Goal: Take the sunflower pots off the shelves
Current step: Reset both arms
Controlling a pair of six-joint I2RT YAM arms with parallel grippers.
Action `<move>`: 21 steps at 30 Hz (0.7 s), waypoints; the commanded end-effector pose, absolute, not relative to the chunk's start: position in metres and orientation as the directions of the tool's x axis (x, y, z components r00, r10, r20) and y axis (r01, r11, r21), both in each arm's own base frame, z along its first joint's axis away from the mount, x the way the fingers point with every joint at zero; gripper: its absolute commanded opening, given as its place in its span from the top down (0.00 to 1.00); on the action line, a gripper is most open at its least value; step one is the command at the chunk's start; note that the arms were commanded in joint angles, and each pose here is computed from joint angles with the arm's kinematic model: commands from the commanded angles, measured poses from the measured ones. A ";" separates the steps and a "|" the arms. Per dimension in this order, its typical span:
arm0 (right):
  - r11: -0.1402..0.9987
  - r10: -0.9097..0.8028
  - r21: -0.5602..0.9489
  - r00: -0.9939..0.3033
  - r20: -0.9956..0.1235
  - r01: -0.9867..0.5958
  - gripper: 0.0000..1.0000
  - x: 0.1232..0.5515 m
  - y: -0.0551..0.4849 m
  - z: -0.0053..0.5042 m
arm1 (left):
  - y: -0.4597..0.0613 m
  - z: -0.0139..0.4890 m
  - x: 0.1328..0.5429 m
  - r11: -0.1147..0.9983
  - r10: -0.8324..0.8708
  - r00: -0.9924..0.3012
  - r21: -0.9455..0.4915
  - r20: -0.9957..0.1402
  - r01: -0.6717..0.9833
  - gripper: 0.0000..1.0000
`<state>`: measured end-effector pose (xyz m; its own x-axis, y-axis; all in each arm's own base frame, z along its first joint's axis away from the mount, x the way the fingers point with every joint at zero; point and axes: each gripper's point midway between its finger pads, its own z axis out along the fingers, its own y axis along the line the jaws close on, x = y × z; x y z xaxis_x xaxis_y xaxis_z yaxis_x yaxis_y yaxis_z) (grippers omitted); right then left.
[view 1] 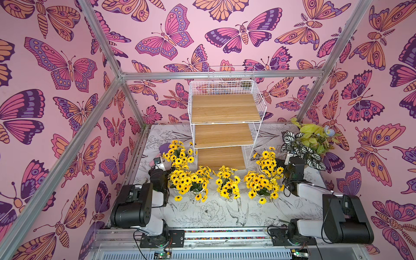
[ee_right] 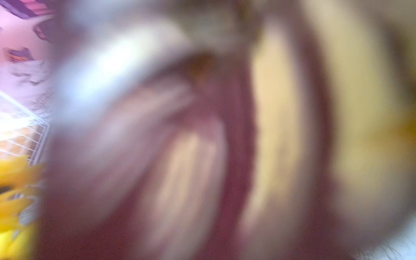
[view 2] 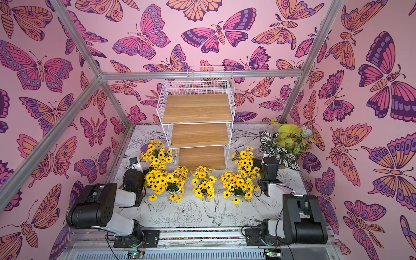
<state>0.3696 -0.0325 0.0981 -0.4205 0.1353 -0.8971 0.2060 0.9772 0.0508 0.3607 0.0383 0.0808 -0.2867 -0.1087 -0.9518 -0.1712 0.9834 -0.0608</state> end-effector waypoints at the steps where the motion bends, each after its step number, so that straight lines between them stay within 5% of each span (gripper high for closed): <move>1: 0.986 0.113 0.065 -0.323 -0.940 0.154 0.01 0.380 -0.027 0.117 | 0.030 0.091 0.369 0.992 -0.069 -0.256 -0.040 -0.964 -0.118 0.01; 4: 0.989 0.106 0.065 -0.327 -0.939 0.133 0.01 0.383 -0.023 0.112 | 0.025 0.079 0.379 0.996 -0.062 -0.363 -0.033 -0.930 -0.087 0.01; 10: 0.989 0.107 0.066 -0.332 -0.937 0.132 0.01 0.389 -0.023 0.096 | 0.003 0.090 0.390 1.000 0.016 -0.339 0.007 -0.941 0.028 0.01; 21: 0.992 0.098 0.061 -0.353 -0.930 0.114 0.01 0.392 -0.020 0.095 | 0.029 0.090 0.388 0.990 -0.044 -0.327 0.004 -0.944 -0.144 0.01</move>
